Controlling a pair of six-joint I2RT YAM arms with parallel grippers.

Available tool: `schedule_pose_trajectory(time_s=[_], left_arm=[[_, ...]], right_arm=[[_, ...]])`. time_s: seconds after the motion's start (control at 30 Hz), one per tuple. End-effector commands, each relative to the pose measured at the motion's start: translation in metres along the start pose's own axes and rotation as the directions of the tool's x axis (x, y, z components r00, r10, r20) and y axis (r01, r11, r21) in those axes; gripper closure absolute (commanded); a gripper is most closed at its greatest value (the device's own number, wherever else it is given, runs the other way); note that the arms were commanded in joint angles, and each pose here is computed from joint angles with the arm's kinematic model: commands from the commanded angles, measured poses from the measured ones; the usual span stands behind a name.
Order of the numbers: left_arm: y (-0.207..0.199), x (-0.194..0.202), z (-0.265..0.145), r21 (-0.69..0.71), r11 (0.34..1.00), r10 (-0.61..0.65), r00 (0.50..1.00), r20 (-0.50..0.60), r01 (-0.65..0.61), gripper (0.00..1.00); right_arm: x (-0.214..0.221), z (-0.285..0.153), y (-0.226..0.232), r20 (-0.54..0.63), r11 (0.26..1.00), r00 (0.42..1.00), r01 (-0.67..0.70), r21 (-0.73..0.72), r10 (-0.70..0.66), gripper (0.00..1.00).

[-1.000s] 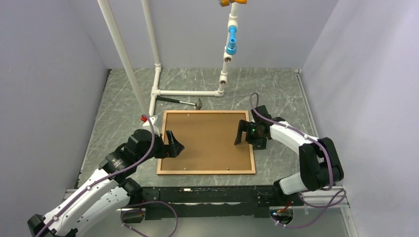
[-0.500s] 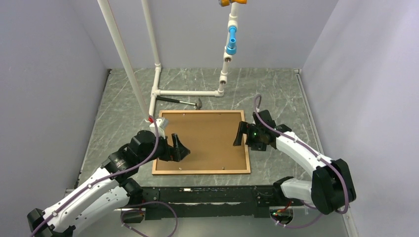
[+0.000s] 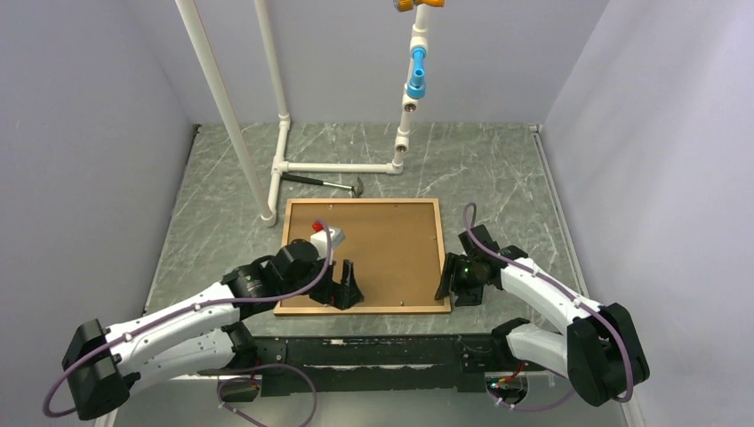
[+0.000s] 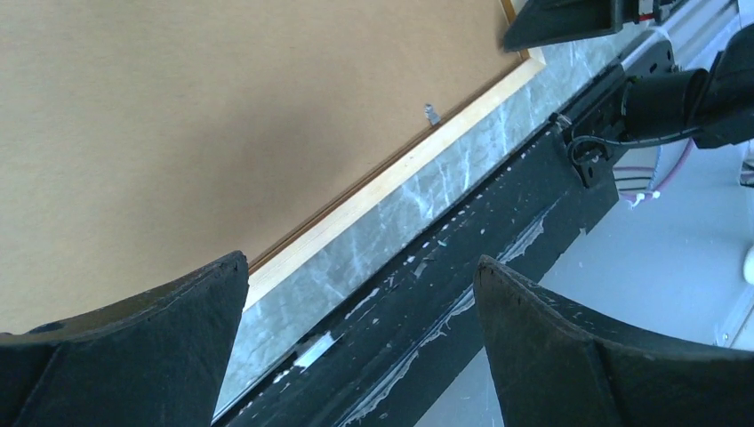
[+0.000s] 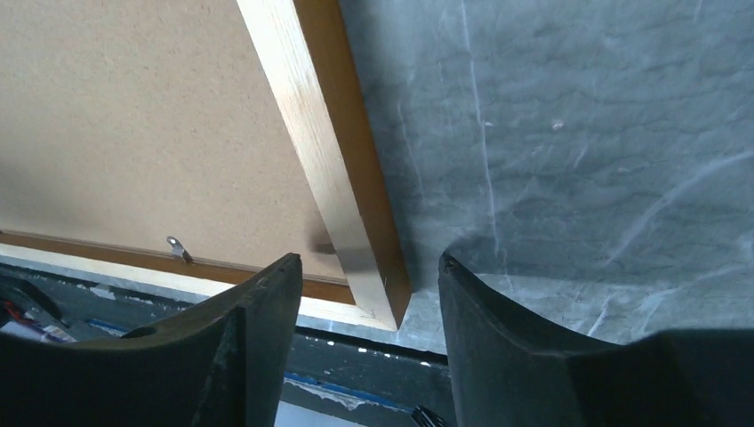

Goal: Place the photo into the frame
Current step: Move the photo frame to the center of the board, then turn over the photo frame at the center of the board.

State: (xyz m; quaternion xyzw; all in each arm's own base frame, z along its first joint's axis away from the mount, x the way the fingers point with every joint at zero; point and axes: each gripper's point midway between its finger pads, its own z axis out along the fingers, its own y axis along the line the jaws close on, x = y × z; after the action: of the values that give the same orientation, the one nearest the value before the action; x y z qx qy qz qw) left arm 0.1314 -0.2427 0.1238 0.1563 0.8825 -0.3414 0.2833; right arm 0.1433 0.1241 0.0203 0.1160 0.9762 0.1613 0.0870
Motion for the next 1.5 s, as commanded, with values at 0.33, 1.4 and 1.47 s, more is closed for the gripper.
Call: schedule_pose_trajectory(time_s=[0.33, 1.4, 1.47], left_arm=[[-0.080, -0.008, 0.063, -0.051, 0.945, 0.315, 0.942, -0.116, -0.323, 0.01], [-0.081, -0.005, 0.009, -0.327, 0.669, 0.683, 0.725, -0.083, -0.668, 0.02], [-0.076, -0.003, 0.009, -0.350, 0.641, 0.699, 0.708, -0.101, -0.683, 0.04]], right_arm=[[0.033, 0.017, -0.015, -0.090, 0.999, 0.996, -0.018, 0.032, 0.021, 0.81], [-0.009, -0.074, 0.062, 0.019, 0.979, 0.995, 0.097, -0.178, -0.095, 1.00], [-0.009, -0.081, 0.065, 0.022, 0.977, 0.995, 0.098, -0.192, -0.096, 1.00]])
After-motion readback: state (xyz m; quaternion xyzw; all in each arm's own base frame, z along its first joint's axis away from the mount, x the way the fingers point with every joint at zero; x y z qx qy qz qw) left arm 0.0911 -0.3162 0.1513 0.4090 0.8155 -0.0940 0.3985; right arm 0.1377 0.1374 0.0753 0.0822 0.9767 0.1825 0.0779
